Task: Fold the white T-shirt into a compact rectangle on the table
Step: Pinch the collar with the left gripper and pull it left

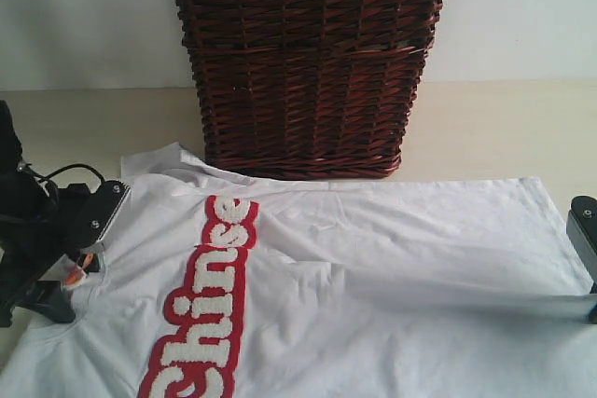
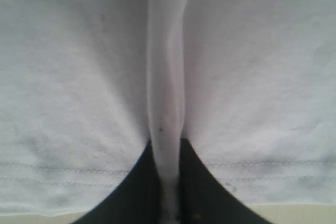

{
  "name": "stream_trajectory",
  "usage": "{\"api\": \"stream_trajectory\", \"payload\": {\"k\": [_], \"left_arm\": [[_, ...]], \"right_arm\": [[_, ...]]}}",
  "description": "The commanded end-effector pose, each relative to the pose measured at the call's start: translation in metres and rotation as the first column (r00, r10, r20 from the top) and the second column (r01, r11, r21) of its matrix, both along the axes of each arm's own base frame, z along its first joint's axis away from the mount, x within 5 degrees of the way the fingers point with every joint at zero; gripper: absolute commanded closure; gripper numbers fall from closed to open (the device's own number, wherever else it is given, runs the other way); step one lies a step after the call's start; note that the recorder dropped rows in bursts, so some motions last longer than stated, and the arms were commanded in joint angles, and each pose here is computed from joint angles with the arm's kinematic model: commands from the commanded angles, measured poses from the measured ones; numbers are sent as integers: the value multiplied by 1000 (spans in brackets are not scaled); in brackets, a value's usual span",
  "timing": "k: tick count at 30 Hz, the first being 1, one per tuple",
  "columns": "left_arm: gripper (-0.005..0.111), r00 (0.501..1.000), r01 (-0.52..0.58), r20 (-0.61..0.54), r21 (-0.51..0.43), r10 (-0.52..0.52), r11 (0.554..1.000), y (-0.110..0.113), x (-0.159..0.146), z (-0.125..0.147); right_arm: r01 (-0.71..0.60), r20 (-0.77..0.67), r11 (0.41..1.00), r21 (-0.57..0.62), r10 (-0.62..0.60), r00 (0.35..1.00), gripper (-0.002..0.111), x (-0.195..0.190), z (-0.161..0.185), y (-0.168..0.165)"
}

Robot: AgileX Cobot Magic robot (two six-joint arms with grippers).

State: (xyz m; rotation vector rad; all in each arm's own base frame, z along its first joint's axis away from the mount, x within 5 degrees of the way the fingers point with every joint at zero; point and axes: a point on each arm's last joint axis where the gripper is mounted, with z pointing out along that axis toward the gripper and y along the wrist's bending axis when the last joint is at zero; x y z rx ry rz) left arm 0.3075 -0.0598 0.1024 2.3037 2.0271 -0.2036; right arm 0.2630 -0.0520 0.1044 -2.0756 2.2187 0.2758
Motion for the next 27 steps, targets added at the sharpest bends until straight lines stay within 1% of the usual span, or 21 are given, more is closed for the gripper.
{"api": "stream_trajectory", "payload": {"k": [1, 4, 6, 11, 15, 23, 27], "left_arm": [[77, 994, 19, -106, 40, -15, 999, 5, -26, -32], [97, 993, -4, -115, 48, 9, 999, 7, -33, -37], [107, 994, -19, -109, 49, 24, 999, 7, -34, -38], [107, 994, -80, -72, 41, 83, 996, 5, -30, -38], [107, 989, -133, -59, 15, 133, 991, 3, -28, -38], [107, 967, -246, -74, -38, 242, 969, -3, -26, -37], [107, 964, -262, -64, -46, 258, 964, -4, -25, -37]], "right_arm": [[-49, -28, 998, -45, 48, 998, 108, -5, -17, -5], [-47, -27, 998, -44, 46, 999, 108, -5, -17, -5], [-47, -27, 998, -44, 46, 999, 108, -5, -17, -5], [-47, -27, 998, -44, 46, 999, 108, -5, -17, -5], [-47, -27, 998, -44, 46, 999, 108, -5, -17, -5], [-49, -28, 998, -45, 48, 998, 108, -5, -17, -5], [-49, -28, 998, -45, 48, 998, 108, -5, -17, -5]]}}
